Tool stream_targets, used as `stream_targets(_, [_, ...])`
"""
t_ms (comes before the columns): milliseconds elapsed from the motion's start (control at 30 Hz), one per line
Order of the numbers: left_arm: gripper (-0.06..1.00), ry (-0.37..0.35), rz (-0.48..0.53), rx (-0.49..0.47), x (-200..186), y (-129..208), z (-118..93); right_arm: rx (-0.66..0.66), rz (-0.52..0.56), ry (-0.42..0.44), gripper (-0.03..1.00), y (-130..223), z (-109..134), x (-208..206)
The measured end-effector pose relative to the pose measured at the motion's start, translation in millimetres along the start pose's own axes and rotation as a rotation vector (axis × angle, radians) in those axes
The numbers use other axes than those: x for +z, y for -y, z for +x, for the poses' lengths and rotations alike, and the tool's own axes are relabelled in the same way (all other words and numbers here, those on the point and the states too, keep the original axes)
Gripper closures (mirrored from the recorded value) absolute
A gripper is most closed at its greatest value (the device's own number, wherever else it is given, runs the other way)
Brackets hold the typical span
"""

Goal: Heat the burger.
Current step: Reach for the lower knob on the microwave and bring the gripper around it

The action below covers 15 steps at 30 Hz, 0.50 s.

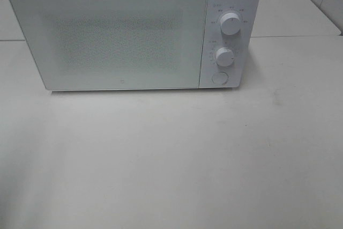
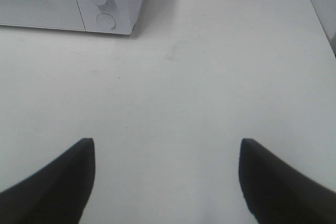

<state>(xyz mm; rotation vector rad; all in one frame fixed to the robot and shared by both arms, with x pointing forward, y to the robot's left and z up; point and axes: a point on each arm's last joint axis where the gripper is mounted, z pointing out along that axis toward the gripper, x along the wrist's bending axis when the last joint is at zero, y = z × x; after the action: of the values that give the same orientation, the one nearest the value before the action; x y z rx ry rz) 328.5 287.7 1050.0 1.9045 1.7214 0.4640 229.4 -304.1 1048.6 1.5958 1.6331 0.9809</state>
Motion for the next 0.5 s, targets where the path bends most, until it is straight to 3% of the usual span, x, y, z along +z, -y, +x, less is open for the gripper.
stream_targets(200, [-0.04, -0.008, -0.108, 0.018, -14.4, 16.9, -3.0, 0.000, 0.000, 0.000, 0.23, 0.0, 0.0, 0.0])
stream_targets(267, [-0.04, -0.034, -0.186, 0.032, -26.3, 35.5, -4.0, 0.000, 0.000, 0.000, 0.23, 0.0, 0.0, 0.0])
stream_targets(500, [-0.04, -0.097, -0.345, 0.002, -45.2, 54.6, -2.2, 0.000, 0.000, 0.000, 0.23, 0.0, 0.0, 0.0])
